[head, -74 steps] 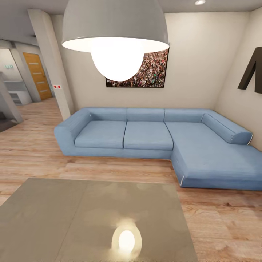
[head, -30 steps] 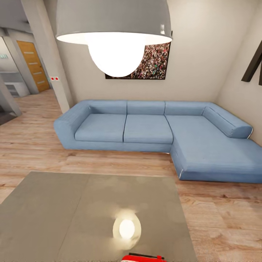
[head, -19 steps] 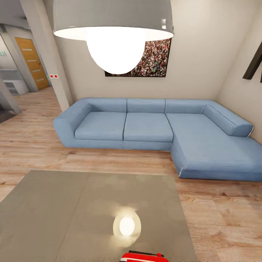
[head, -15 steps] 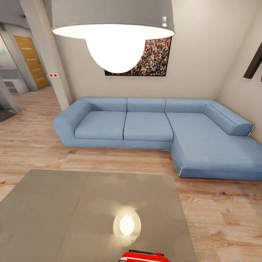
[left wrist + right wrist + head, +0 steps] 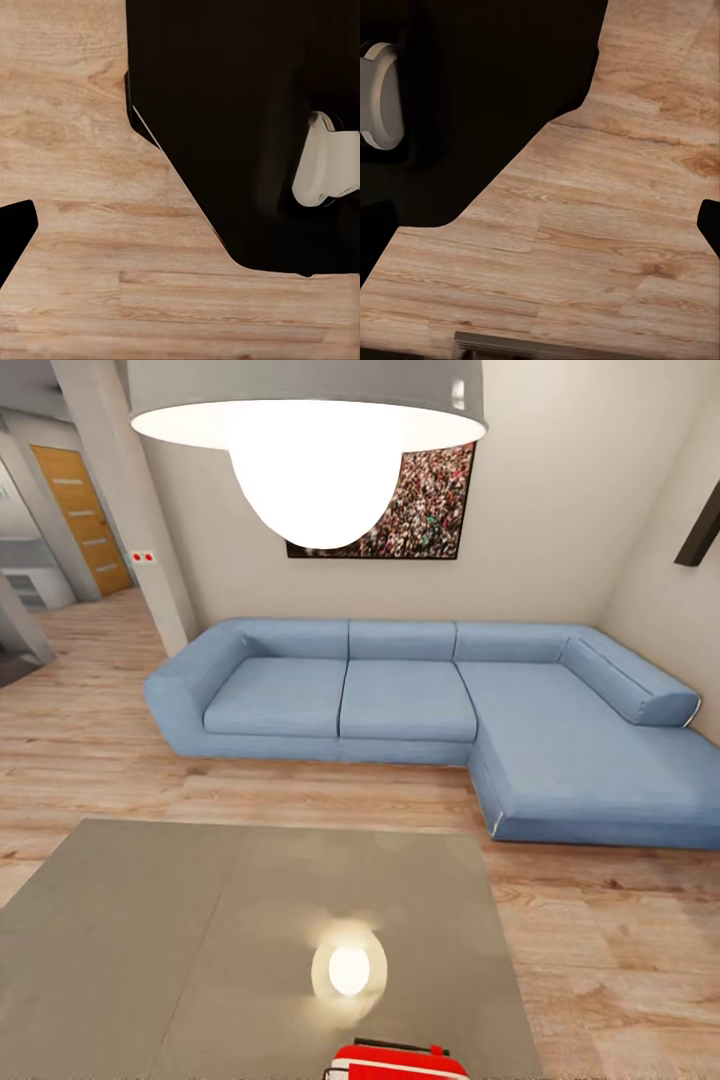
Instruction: Turn on the radio receiver that's on the table in the living room.
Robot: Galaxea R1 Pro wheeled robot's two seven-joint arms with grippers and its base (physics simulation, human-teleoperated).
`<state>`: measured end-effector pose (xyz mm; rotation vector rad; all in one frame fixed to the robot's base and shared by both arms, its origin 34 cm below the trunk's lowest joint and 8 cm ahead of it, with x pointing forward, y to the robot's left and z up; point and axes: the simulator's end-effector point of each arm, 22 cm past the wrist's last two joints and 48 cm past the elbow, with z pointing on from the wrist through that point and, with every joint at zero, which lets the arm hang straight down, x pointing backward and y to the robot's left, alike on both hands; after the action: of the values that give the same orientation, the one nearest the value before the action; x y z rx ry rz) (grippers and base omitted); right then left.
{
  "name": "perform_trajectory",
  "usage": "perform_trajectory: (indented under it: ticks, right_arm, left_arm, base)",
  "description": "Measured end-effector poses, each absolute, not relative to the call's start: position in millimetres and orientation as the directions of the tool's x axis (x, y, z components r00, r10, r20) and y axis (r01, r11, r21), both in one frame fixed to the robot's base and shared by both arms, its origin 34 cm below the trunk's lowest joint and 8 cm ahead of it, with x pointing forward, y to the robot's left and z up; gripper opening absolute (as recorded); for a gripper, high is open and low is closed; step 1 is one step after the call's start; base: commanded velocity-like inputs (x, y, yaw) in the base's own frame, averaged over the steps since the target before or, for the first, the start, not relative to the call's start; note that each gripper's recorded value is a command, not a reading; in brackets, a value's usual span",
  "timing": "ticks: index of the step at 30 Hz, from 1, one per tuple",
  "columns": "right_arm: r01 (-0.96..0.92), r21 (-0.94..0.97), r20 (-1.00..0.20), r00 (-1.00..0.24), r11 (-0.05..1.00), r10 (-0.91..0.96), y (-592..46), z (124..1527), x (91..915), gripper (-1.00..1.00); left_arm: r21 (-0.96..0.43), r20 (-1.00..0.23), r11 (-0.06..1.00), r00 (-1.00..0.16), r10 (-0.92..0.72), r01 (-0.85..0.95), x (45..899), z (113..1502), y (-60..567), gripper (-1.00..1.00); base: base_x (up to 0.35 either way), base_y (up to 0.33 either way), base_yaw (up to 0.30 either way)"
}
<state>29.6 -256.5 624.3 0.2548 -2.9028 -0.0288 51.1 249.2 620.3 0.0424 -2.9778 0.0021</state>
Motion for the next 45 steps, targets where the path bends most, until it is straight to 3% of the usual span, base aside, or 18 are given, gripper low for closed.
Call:
perform_trajectory:
  ticks: [45]
  right_arm:
    - [-0.167,0.052,0.290,-0.941,0.985,-0.174,-256.1,631.0,2.9,1.00]
  left_arm:
    - [0.002,0.234,1.000,-0.972,-0.027,-0.027,23.3,625.7,248.6,1.00]
  base:
    - [0.000,0.000,0.000]
